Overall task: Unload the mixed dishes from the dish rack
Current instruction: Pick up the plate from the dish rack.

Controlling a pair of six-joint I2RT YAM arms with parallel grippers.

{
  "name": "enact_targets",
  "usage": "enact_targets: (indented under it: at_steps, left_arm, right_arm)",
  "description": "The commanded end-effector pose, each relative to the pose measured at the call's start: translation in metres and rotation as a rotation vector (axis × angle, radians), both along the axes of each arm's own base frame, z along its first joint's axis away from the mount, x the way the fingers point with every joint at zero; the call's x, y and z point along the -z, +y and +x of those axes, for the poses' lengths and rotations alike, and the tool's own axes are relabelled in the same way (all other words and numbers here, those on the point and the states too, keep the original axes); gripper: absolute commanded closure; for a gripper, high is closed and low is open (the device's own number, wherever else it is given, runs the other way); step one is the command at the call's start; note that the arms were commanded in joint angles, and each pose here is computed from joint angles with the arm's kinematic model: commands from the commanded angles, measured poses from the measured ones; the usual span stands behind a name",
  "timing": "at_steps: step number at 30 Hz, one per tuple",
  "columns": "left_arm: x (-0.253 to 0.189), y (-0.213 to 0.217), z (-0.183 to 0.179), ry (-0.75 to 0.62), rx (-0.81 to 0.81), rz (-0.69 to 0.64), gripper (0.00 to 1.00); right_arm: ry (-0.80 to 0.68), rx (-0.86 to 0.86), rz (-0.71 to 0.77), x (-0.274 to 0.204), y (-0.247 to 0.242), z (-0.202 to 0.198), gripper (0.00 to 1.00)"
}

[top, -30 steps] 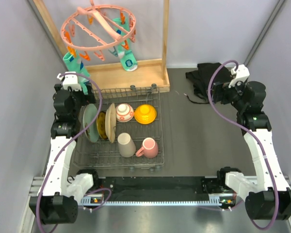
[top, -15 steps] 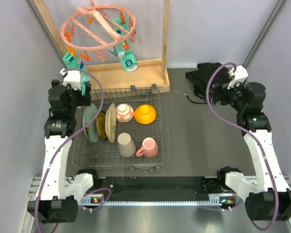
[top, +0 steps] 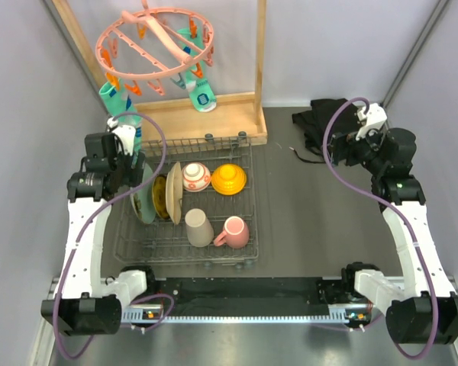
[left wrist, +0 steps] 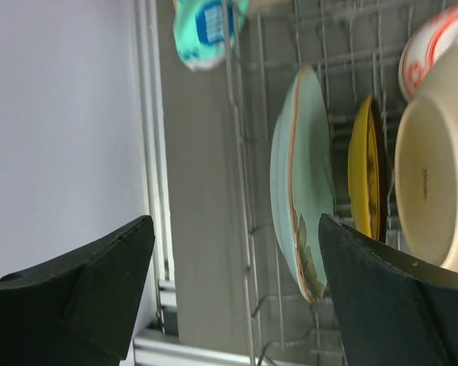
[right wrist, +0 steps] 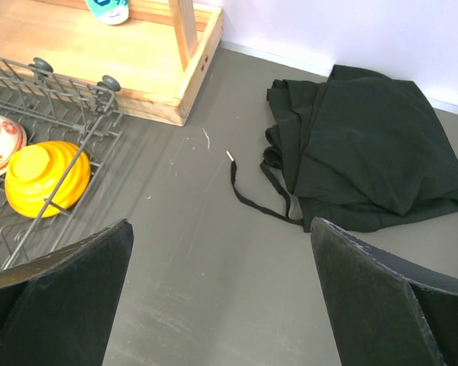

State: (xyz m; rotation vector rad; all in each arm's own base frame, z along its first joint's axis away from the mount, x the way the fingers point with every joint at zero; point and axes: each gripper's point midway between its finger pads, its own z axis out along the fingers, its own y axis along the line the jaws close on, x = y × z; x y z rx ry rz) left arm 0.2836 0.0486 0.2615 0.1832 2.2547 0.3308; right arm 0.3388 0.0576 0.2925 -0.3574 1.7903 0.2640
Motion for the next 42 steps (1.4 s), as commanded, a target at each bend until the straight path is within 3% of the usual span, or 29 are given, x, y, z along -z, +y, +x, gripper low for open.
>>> enact_targets:
  at_steps: [1,13,17,27,36,42]
  left_arm:
    - [0.019,0.001,-0.011,0.073,-0.025,-0.005,0.09]
    - [0.061,-0.003,0.004,0.117,-0.021,-0.038,0.18]
    - [0.065,-0.003,0.01,0.116,-0.022,-0.041,0.26]
    - [0.078,-0.004,0.02,0.119,-0.025,-0.056,0.32]
    - [0.084,-0.007,0.021,0.13,-0.018,-0.069,0.58]
    - [0.083,-0.015,0.02,0.13,0.022,-0.096,0.65]
  right_arm:
    - [-0.038,-0.033,-0.001,-0.009,0.006,-0.001,0.01]
    - [-0.04,-0.039,-0.004,-0.006,0.007,-0.004,0.01]
    - [-0.037,-0.038,-0.006,-0.005,0.006,-0.003,0.01]
    - [-0.03,-0.038,-0.011,-0.002,0.006,-0.002,0.01]
    - [-0.024,-0.037,-0.014,0.0,0.005,-0.001,0.01]
    - [-0.017,-0.036,-0.017,0.003,0.005,0.0,0.01]
